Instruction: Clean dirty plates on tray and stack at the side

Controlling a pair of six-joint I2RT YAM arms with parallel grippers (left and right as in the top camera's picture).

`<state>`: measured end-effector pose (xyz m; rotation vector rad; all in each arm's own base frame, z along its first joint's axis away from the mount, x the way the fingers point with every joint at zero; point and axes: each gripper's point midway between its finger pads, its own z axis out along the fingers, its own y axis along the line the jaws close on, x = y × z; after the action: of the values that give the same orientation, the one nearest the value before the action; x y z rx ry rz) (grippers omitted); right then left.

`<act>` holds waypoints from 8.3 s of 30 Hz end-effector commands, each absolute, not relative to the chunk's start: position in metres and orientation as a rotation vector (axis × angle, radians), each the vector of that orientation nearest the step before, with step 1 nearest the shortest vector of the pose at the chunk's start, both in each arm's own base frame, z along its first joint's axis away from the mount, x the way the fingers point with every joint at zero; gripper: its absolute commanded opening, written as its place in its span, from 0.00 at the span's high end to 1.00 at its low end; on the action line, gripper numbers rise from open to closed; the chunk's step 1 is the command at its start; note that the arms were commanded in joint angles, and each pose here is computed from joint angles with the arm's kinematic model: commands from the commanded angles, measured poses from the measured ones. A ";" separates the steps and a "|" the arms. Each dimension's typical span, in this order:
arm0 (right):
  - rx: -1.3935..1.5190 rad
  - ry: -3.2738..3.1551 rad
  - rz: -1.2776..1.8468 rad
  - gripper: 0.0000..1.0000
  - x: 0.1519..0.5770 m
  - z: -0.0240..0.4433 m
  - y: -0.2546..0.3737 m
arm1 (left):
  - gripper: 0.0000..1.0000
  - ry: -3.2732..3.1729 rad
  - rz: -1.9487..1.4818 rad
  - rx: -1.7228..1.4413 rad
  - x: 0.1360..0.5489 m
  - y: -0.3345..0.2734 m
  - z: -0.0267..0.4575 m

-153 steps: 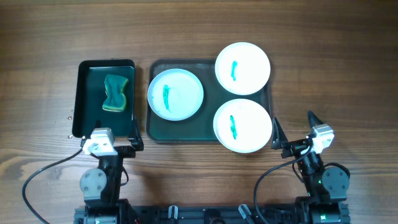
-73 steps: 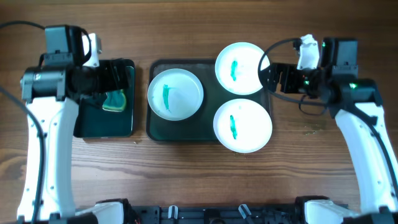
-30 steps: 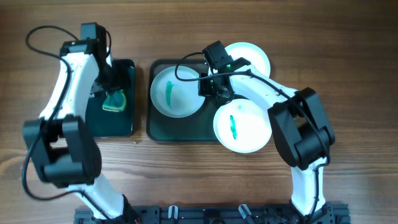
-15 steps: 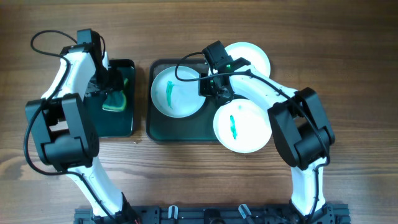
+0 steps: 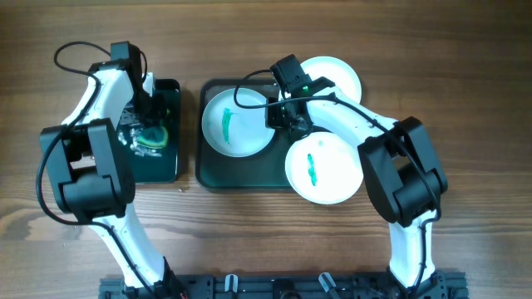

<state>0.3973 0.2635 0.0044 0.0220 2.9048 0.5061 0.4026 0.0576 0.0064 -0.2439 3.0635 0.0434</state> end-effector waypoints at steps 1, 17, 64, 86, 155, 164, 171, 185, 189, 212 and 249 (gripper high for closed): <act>0.056 2.925 0.423 0.96 0.396 -0.012 0.253 | 0.96 3.073 0.027 -0.294 0.403 0.055 0.001; 0.024 2.973 0.534 0.96 0.387 -0.010 0.258 | 0.96 2.974 -0.683 -0.155 0.408 -0.098 0.101; 0.013 2.983 0.733 0.96 0.388 -0.015 0.253 | 0.96 3.256 -0.581 0.547 0.342 -0.212 0.012; -0.014 2.983 0.785 0.96 0.387 -0.013 0.253 | 0.96 3.192 -0.072 0.040 0.382 -0.178 -0.002; -0.117 2.536 -0.174 0.96 0.399 0.128 0.204 | 0.96 2.925 0.070 -0.580 0.424 0.004 0.148; -0.278 2.048 -0.752 0.96 0.373 0.218 0.211 | 0.96 2.927 0.068 -0.576 0.424 0.003 0.148; -0.250 1.698 -1.021 0.96 0.339 0.280 0.226 | 0.96 2.926 0.068 -0.581 0.424 0.002 0.148; -0.527 2.252 -0.443 0.96 0.354 0.177 0.260 | 0.96 2.932 0.048 -0.561 0.424 -0.007 0.148; -0.448 2.539 0.193 0.96 0.365 0.166 0.252 | 0.96 2.941 0.006 -0.547 0.423 -0.031 0.147; 0.951 2.595 0.117 0.76 0.320 0.012 -0.132 | 0.96 2.931 -0.030 -0.409 0.425 -0.079 0.147; 0.205 3.063 0.599 0.96 0.280 0.023 0.117 | 0.96 2.931 -0.030 -0.407 0.425 -0.079 0.147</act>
<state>0.2819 0.0824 0.0237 0.1063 3.0617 0.5133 0.4242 -0.0773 0.1430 -0.3841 2.9435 -0.0078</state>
